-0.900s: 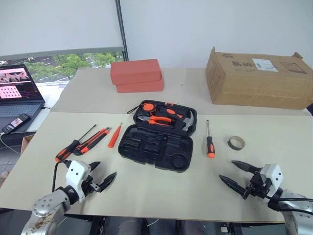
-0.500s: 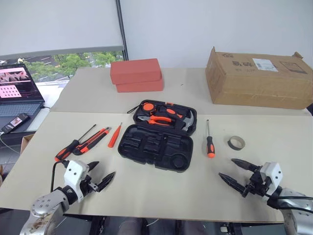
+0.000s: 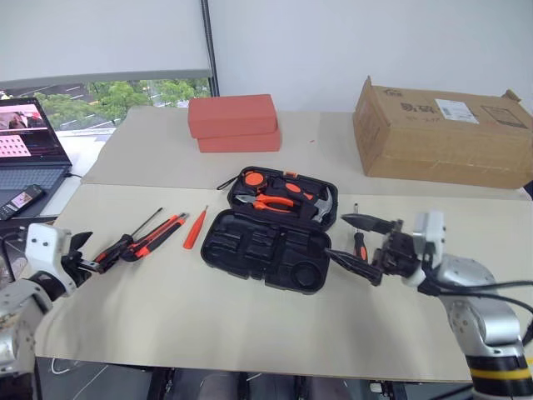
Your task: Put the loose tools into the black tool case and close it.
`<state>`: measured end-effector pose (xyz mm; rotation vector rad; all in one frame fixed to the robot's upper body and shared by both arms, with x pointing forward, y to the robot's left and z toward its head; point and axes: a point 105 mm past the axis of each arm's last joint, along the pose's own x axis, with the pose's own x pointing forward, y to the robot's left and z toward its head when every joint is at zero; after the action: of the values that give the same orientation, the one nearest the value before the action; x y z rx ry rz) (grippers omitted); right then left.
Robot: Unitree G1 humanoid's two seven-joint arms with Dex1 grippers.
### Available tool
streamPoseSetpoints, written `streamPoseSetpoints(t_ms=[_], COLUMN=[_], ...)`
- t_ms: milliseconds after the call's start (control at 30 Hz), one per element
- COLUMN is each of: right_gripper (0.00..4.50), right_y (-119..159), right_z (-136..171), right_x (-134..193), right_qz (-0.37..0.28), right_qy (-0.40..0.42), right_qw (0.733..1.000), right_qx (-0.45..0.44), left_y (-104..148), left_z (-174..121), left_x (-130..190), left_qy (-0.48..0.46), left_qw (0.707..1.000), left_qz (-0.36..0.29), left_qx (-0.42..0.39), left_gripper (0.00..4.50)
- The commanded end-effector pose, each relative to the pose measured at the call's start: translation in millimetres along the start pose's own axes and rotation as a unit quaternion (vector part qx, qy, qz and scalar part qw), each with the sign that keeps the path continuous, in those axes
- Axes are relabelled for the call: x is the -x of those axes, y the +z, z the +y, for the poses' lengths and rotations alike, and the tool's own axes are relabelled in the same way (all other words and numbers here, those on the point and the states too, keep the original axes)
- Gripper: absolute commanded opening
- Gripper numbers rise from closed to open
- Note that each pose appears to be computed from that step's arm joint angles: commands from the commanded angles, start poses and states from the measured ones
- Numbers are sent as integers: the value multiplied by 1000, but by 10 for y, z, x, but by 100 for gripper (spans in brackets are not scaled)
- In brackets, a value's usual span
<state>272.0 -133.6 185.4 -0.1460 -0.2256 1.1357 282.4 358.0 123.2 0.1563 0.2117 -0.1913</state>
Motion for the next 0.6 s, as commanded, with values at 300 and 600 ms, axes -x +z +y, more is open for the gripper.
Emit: streamPoseSetpoints(t_ms=[300,600], right_gripper=[448,448], right_y=[147,152], right_z=[103,130], right_x=[-167,-140], right_qz=[-15,-7], right_qy=[35,41], right_qw=[999,999], right_qx=[16,17], left_y=[-162,-292], left_z=[319,274], left_x=[47,-73], left_qy=[-32,-82], left_qw=[998,991], left_qz=[59,93], left_qx=[-11,-51], left_gripper=[450,450])
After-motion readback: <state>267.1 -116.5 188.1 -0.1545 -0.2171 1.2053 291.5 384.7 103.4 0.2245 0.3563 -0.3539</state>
